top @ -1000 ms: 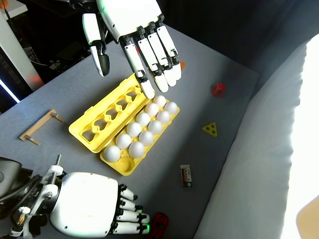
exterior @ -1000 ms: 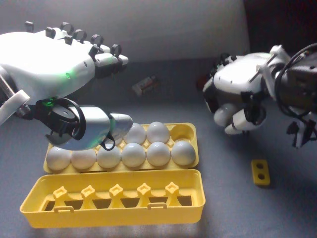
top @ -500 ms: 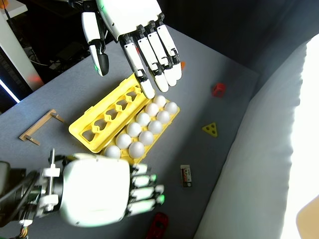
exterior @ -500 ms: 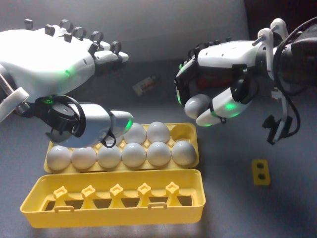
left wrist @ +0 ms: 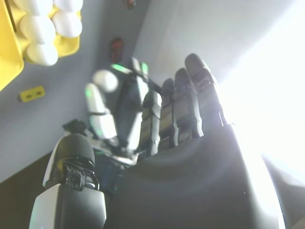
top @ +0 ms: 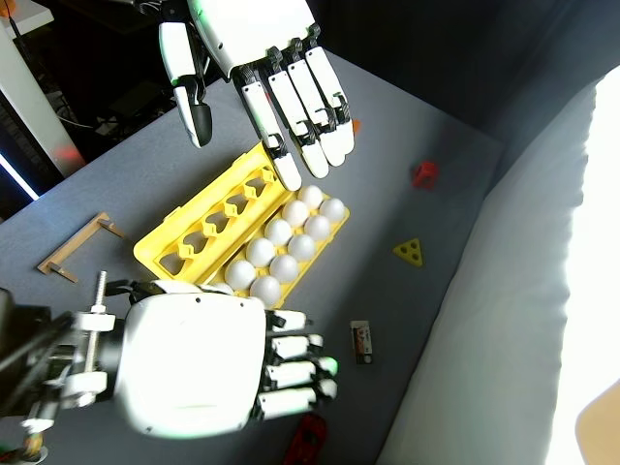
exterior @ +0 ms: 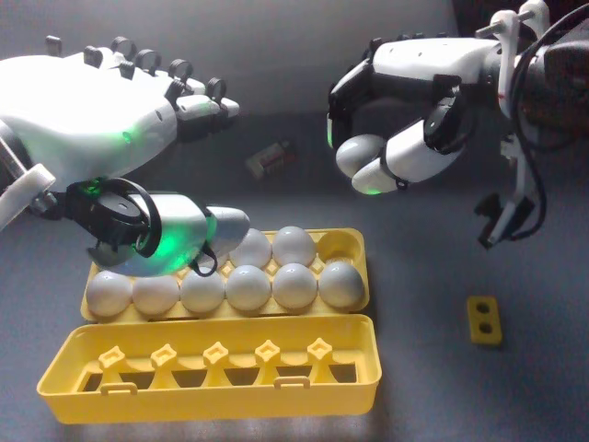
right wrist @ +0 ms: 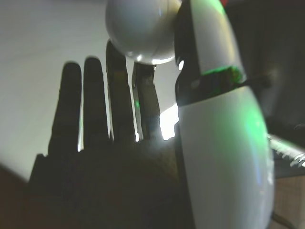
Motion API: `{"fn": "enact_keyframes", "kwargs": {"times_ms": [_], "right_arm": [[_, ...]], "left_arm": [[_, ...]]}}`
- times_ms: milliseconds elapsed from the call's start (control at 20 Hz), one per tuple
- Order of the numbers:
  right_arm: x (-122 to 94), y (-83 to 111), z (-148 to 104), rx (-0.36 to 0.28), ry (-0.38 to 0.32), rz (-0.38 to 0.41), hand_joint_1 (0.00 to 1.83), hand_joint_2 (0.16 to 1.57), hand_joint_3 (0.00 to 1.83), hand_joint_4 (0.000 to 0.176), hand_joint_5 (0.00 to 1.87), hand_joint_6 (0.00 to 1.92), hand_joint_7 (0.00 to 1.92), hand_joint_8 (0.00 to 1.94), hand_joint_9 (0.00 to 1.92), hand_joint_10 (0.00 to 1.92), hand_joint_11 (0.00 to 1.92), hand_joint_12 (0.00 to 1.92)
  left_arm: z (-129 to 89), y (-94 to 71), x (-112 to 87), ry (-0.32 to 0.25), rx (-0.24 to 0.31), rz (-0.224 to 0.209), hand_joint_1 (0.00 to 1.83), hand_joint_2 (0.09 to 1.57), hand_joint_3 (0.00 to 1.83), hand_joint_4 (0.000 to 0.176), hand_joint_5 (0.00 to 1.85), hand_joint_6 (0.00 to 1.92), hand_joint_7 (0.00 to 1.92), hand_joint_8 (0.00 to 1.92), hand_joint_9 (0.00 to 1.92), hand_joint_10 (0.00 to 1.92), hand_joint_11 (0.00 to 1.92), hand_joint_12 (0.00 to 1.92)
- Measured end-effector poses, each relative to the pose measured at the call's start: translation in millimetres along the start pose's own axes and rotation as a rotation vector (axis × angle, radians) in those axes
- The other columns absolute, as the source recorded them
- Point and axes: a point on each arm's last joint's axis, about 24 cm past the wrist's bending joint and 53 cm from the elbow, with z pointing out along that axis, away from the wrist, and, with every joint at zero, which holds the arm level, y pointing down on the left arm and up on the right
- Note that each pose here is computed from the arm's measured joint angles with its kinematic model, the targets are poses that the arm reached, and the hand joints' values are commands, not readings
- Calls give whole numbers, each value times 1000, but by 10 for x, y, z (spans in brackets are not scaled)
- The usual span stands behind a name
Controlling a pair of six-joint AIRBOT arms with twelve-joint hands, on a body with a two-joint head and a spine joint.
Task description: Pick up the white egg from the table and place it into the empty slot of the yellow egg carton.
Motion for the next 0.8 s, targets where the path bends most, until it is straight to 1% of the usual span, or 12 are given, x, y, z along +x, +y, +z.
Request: {"fn": "enact_keyframes", "kwargs": {"times_ms": [50, 150, 300, 350, 450, 500, 550, 650, 700, 800], "right_arm": [[8, 16, -32, -18, -30, -30, 1110, 1176, 2, 0, 855, 1209, 455, 12, 172, 103, 0, 426], [103, 75, -70, -54, -53, -73, 1109, 1177, 2, 0, 854, 1209, 456, 12, 172, 104, 0, 429], [138, 91, -74, -84, -104, -33, 1109, 1178, 2, 0, 852, 1212, 450, 9, 170, 105, 0, 434], [131, 75, -76, -87, -120, -19, 1108, 1178, 2, 0, 852, 1213, 448, 8, 170, 106, 0, 436], [138, 6, -90, -97, -151, 33, 1109, 1178, 2, 0, 851, 1215, 448, 7, 170, 107, 0, 441], [165, -17, -100, -109, -156, 54, 1109, 1179, 2, 0, 851, 1216, 448, 7, 170, 108, 0, 444], [196, -16, -111, -129, -161, 65, 1109, 1180, 2, 0, 848, 1219, 449, 6, 169, 114, 0, 500], [238, 3, -114, -154, -168, 100, 1109, 1180, 2, 0, 848, 1218, 456, 8, 168, 117, 0, 516], [290, 8, -103, -160, -158, 128, 1111, 1178, 0, 0, 853, 1208, 460, 8, 169, 125, 0, 577], [317, -19, -106, -156, -152, 145, 1111, 1177, 0, 0, 855, 1206, 460, 7, 169, 129, 0, 594]], "left_arm": [[-1, -8, 3, 1, 3, 0, 119, 1293, 1, 43, 130, 1, 104, 0, 114, 0, 0, 586], [-1, -6, 2, 1, 2, 0, 120, 1293, 1, 43, 129, 1, 104, 0, 114, 0, 0, 585], [-1, -6, 2, 1, 2, 0, 119, 1294, 1, 43, 130, 1, 105, 1, 115, 1, 0, 585], [-1, -4, 2, 0, 1, 0, 118, 1294, 1, 43, 133, 3, 105, 0, 115, 0, 0, 585], [-1, -1, 2, 0, 0, 0, 117, 1294, 1, 43, 134, 3, 104, 0, 114, 0, 0, 583], [-1, -3, 2, 0, 1, 0, 117, 1294, 1, 43, 134, 3, 104, 0, 114, 0, 0, 583], [-1, -4, 2, 0, 1, 0, 116, 1295, 1, 43, 141, 5, 108, 2, 115, 1, 0, 585], [-1, -5, 2, 0, 1, 1, 117, 1294, 1, 43, 140, 4, 107, 1, 115, 1, 0, 589], [-1, -3, 2, 0, 1, 1, 119, 1294, 1, 43, 141, 3, 108, 1, 117, 1, 0, 576], [-1, -3, 2, 0, 1, 1, 119, 1294, 1, 43, 142, 3, 108, 1, 117, 1, 0, 573]]}}
